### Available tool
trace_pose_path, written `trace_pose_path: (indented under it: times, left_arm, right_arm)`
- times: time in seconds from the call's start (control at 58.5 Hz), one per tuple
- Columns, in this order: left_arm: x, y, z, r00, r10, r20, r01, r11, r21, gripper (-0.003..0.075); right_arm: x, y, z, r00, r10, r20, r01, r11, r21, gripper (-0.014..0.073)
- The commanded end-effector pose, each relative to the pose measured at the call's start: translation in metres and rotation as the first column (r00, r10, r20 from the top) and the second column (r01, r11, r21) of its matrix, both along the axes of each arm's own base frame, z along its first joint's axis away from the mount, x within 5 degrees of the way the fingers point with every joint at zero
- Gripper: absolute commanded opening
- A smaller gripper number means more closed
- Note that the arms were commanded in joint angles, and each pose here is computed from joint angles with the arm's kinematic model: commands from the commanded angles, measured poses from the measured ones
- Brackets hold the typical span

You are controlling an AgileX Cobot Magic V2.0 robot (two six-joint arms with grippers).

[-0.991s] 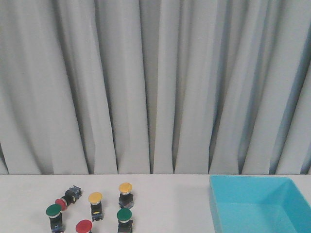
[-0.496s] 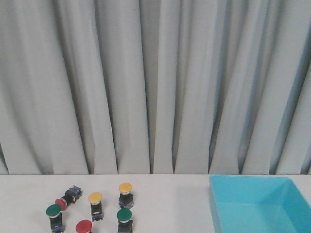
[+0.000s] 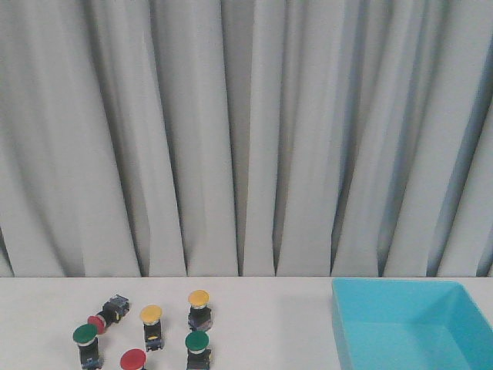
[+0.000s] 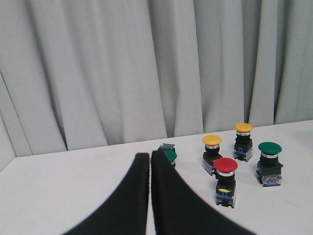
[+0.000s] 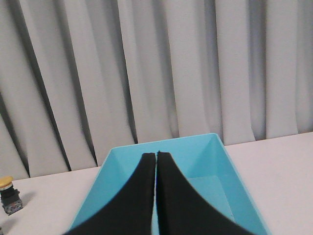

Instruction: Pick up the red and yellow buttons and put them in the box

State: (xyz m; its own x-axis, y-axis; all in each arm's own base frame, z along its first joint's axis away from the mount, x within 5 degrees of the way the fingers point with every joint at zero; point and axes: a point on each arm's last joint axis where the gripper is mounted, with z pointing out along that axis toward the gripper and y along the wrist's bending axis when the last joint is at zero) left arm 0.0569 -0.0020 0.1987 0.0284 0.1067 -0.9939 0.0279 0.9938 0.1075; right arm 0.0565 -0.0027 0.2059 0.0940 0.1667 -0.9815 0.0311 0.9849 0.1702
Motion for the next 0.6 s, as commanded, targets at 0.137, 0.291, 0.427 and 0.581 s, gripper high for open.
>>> trace_pose_path:
  times: [0.137,0.291,0.427,0.581]
  left_arm:
    - [-0.003,0.003,0.017,0.984,0.028,0.176,-0.002,0.989,-0.149,-0.0006]
    - [-0.004,0.004,0.023,0.972,0.036,0.232,0.038,0.952,-0.305,-0.0006]
    - [-0.005,0.005,0.025,0.965,0.038,0.259,0.075,0.908,-0.411,-0.0006]
    - [-0.006,0.005,0.027,0.964,0.035,0.265,0.091,0.888,-0.450,-0.0004]
  right_arm:
    - [-0.001,-0.001,0.002,0.997,-0.007,0.072,0.007,1.000,0.003,-0.0004]
    - [-0.002,-0.001,0.002,0.997,-0.008,0.077,0.000,0.994,0.105,-0.0004]
    - [-0.002,-0.002,0.002,0.997,-0.008,0.082,-0.008,0.981,0.193,-0.0004]
    - [-0.003,-0.002,0.012,0.995,-0.006,0.104,-0.016,0.979,0.204,-0.0004]
